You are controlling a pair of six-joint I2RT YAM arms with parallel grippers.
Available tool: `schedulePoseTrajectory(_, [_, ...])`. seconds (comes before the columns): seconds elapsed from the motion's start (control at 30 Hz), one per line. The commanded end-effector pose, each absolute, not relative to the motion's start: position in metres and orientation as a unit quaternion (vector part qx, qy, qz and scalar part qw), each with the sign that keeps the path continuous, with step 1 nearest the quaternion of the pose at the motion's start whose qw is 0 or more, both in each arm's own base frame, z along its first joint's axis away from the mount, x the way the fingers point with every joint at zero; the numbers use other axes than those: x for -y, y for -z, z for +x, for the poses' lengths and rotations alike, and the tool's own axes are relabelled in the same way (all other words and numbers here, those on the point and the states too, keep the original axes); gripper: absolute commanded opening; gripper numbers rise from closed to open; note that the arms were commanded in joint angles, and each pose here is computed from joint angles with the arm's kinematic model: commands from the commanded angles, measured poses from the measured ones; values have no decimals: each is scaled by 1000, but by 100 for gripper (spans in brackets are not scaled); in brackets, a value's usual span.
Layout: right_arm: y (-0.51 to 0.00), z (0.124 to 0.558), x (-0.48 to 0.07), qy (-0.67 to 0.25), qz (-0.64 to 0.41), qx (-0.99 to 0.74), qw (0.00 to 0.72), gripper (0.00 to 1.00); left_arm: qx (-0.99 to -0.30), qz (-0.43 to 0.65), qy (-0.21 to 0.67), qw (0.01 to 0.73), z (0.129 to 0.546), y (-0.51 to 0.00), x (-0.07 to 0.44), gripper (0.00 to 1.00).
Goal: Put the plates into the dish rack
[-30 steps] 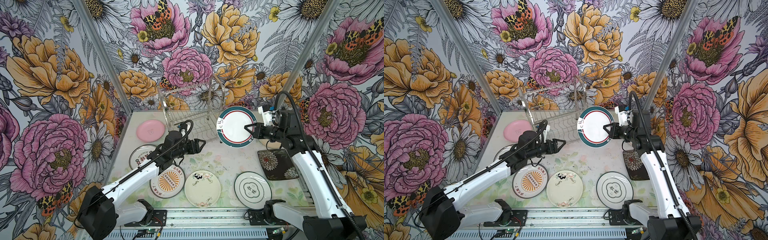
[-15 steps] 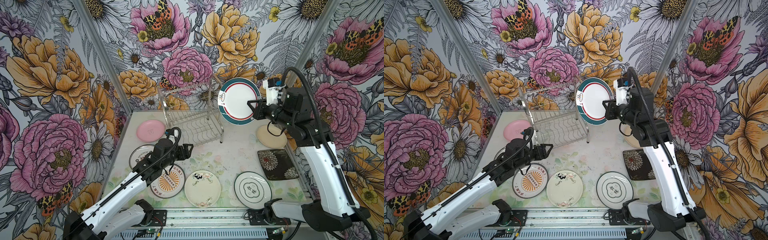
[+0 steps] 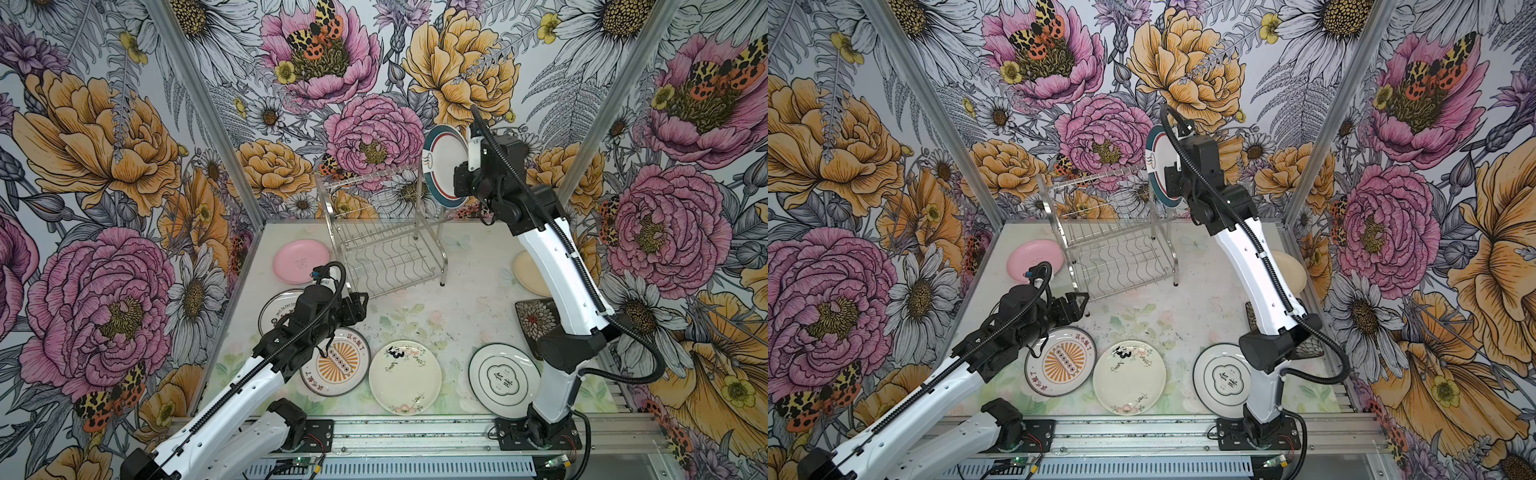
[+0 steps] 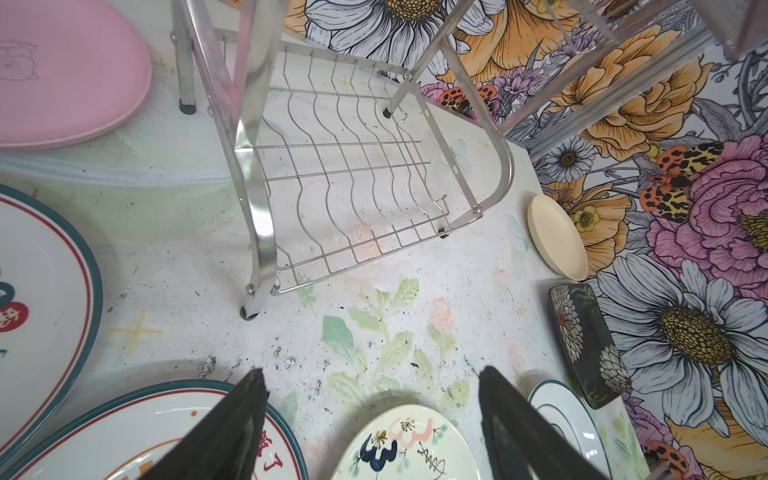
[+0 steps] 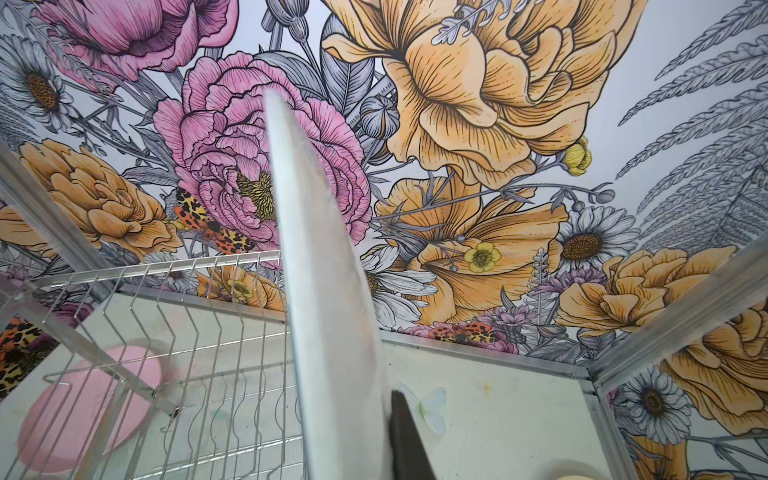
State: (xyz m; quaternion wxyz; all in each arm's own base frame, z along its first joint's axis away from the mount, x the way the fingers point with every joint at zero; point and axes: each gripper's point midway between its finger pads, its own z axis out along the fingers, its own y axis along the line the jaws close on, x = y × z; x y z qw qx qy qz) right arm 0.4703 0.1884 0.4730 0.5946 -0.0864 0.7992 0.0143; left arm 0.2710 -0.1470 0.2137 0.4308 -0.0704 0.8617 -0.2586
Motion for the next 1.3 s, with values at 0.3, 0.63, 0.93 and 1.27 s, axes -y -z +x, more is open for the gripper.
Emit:
schedulePoseTrajectory(0.3, [-482,502,-205,24,-78,-770,633,0,-862,-98,242,435,275,-209,119,82])
schedulePoseTrajectory(0.63, [-460,508,-217,35,-80,-783,616,0,-863,-105,240,433,277,-206,112,83])
schedulePoseTrajectory(0.93, [-463,502,-231,33,-90,-777,622,0,-862,-107,241,433,276,-204,110,83])
schedulePoseTrajectory(1.27, [-451,505,-234,52,-92,-783,614,0,-861,-108,239,436,275,-205,109,83])
